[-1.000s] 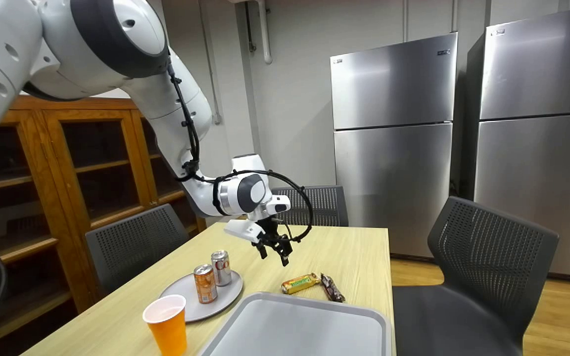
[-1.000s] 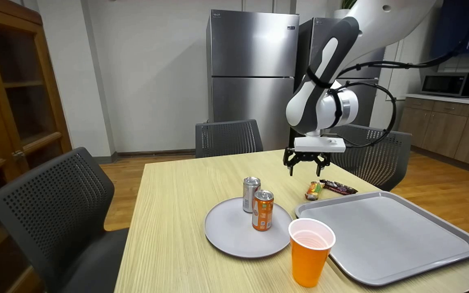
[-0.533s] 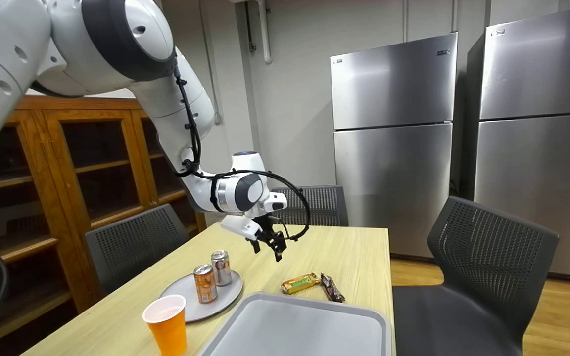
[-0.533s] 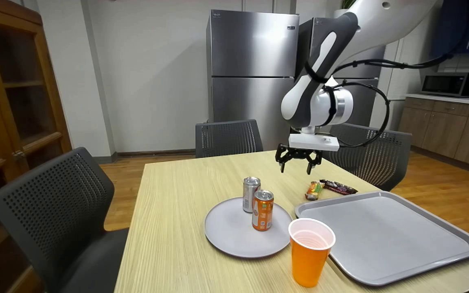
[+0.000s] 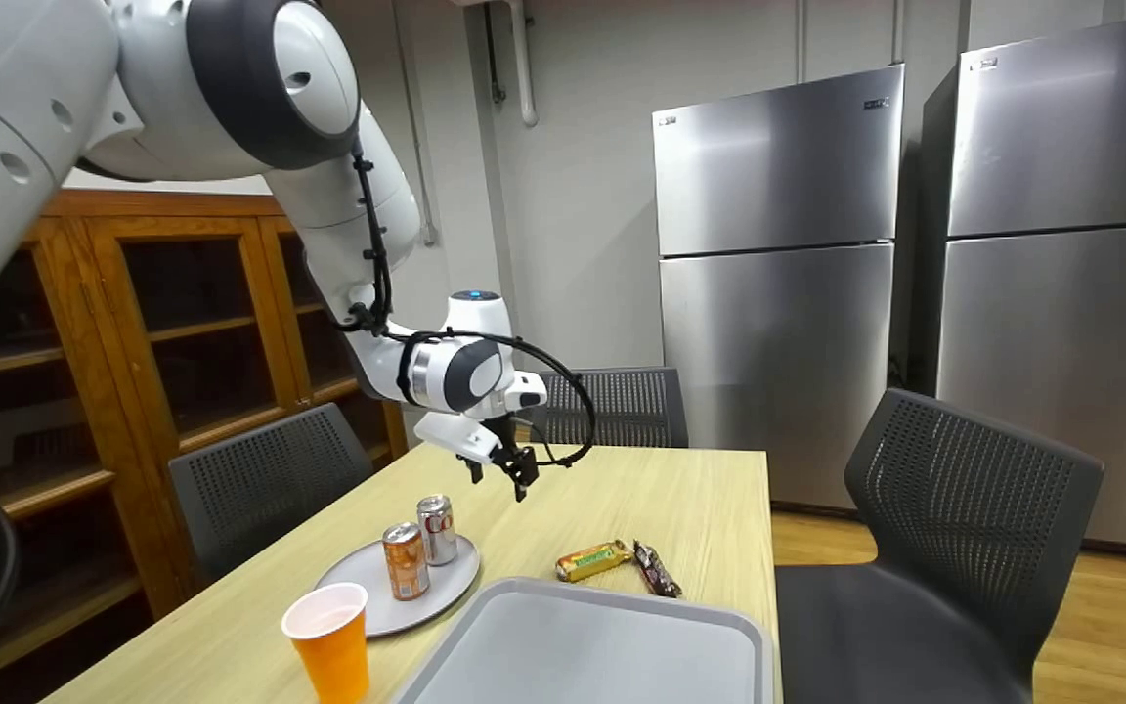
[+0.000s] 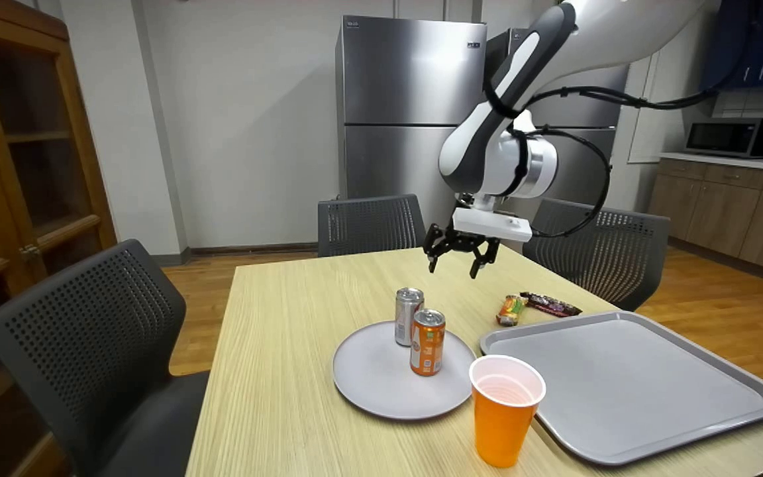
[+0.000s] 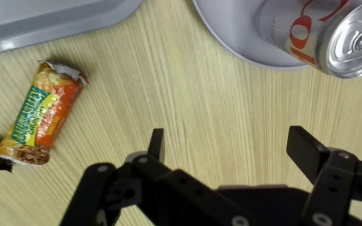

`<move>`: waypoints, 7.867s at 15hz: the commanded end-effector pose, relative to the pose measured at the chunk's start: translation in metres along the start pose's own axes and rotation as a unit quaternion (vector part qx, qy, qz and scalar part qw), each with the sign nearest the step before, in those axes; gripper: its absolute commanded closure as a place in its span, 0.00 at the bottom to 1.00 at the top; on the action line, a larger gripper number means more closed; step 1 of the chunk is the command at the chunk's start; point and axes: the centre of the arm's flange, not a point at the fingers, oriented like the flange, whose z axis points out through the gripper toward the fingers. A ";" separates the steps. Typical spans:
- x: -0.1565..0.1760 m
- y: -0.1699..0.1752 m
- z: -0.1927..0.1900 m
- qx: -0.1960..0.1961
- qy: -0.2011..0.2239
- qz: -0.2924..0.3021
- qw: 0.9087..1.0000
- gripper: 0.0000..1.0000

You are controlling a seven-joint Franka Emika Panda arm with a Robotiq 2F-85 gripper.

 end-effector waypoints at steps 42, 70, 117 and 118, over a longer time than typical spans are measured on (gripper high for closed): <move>-0.036 -0.106 0.036 -0.003 -0.039 -0.240 0.970 0.00; -0.037 -0.103 0.021 -0.002 -0.032 -0.246 0.969 0.62; -0.090 0.121 -0.052 -0.104 -0.012 -0.015 0.994 0.62; -0.093 0.125 -0.052 -0.108 -0.011 -0.011 0.994 0.62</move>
